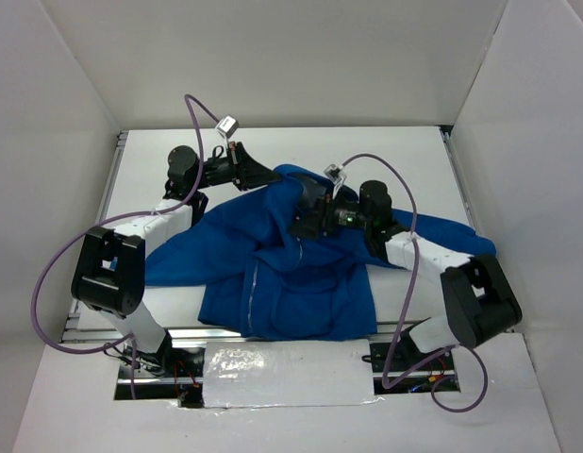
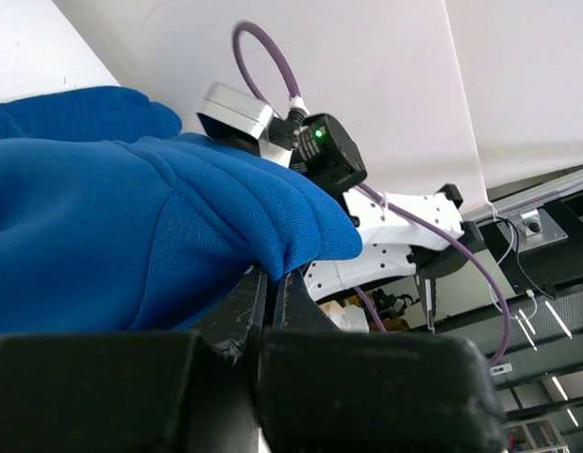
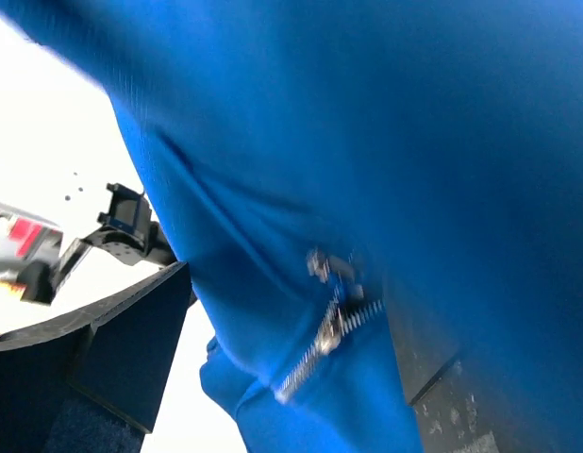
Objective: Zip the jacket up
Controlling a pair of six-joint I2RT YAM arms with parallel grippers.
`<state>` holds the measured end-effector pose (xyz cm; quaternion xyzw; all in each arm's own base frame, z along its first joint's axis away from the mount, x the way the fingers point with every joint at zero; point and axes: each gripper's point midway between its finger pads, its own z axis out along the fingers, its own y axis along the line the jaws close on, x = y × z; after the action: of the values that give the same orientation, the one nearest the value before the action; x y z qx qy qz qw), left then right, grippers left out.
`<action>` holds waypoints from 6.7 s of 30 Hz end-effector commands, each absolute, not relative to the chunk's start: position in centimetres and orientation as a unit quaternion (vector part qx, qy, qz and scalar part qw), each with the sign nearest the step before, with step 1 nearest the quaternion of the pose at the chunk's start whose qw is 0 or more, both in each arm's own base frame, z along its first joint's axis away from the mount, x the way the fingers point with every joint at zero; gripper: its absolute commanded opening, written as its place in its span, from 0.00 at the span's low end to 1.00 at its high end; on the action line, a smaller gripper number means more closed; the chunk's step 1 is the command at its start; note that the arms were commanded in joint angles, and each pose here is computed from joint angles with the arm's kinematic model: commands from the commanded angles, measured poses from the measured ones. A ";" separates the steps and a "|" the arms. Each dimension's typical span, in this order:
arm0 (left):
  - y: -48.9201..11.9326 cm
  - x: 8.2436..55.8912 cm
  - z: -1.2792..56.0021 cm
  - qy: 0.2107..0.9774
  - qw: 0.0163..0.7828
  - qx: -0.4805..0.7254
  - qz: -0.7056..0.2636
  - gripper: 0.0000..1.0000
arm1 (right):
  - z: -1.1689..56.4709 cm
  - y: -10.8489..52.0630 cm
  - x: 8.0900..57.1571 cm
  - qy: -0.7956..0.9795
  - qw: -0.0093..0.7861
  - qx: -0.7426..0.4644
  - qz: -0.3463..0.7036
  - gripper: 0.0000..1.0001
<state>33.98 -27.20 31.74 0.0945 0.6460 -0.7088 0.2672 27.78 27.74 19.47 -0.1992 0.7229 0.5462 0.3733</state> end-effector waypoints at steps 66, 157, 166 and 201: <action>-35.7 26.7 23.5 0.708 0.447 0.259 -0.481 0.08 | 33.6 26.5 27.3 0.714 0.490 -0.022 0.499 0.28; -33.2 22.3 27.3 0.605 0.458 0.314 -0.570 0.00 | 24.8 25.0 23.7 0.662 0.371 -0.235 0.608 0.00; -32.8 23.8 25.6 0.634 0.474 0.316 -0.523 0.00 | 26.4 24.9 23.5 0.691 0.280 -0.065 0.663 0.00; -31.5 24.4 22.9 0.673 0.475 0.310 -0.474 0.00 | 39.6 21.8 28.2 0.603 0.350 0.169 0.697 0.00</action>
<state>25.67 -31.87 24.13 0.2865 0.6652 -0.4813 0.4937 26.16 24.55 29.76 0.1347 0.6996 0.6670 0.2181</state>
